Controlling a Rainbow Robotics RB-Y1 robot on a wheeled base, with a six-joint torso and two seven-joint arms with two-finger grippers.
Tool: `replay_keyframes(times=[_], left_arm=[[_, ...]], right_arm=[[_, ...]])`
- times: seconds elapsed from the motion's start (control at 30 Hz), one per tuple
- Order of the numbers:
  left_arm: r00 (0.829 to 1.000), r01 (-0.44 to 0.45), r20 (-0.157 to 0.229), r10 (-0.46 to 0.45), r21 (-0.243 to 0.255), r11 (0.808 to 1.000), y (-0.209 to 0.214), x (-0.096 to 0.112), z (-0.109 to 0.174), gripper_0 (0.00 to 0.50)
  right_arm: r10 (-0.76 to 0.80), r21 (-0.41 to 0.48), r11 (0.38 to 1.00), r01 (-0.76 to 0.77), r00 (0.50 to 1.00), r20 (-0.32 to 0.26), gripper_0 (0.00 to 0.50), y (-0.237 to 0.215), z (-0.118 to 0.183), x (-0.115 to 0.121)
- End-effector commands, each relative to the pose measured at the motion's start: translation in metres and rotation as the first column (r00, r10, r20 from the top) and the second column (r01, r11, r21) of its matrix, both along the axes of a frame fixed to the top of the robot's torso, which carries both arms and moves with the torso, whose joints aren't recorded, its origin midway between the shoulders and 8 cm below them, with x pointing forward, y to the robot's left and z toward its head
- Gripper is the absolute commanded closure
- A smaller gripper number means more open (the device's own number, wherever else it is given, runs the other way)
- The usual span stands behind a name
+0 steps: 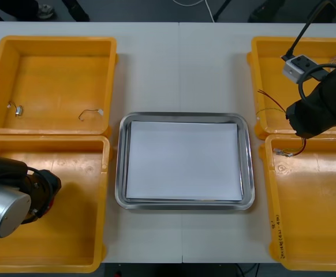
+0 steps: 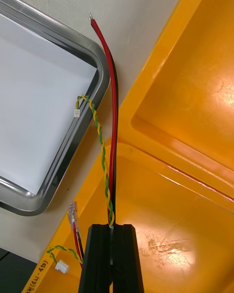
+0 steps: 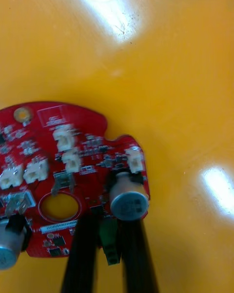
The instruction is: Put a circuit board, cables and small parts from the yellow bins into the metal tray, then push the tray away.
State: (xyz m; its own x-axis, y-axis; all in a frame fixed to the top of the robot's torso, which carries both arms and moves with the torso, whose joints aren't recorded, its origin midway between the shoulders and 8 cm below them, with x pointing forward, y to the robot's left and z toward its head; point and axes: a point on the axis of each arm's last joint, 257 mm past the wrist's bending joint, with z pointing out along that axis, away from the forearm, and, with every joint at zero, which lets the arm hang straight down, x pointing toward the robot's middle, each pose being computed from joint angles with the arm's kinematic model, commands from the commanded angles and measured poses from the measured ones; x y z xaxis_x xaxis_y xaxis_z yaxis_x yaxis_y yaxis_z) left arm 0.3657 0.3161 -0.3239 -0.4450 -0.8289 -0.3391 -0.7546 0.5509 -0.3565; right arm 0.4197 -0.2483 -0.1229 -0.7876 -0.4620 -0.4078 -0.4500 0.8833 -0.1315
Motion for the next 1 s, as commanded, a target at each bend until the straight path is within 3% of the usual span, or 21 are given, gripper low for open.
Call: replay_keyframes(times=[0.03,0.37,0.67,1.0], left_arm=[[1.0,-0.02,-0.009,0.02,-0.03,0.999,-0.01,-0.008,-0.01,0.5],[1.0,-0.009,-0.012,0.009,-0.022,1.0,-0.009,-0.01,-0.003,0.5],[0.999,0.001,-0.047,-0.002,-0.016,1.0,0.001,-0.025,0.027,0.5],[0.998,0.05,-0.037,-0.049,0.021,0.999,0.02,-0.024,0.057,0.5]], right_arm=[[-0.015,-0.015,1.0,0.016,0.999,0.041,0.5,-0.001,0.017,0.003],[-0.015,-0.01,1.0,0.016,0.999,0.04,0.5,0.001,0.016,0.003],[-0.016,-0.007,1.0,0.017,0.999,0.038,0.5,0.002,0.016,0.003],[-0.013,-0.007,1.0,0.014,0.999,0.04,0.5,0.003,0.016,0.002]])
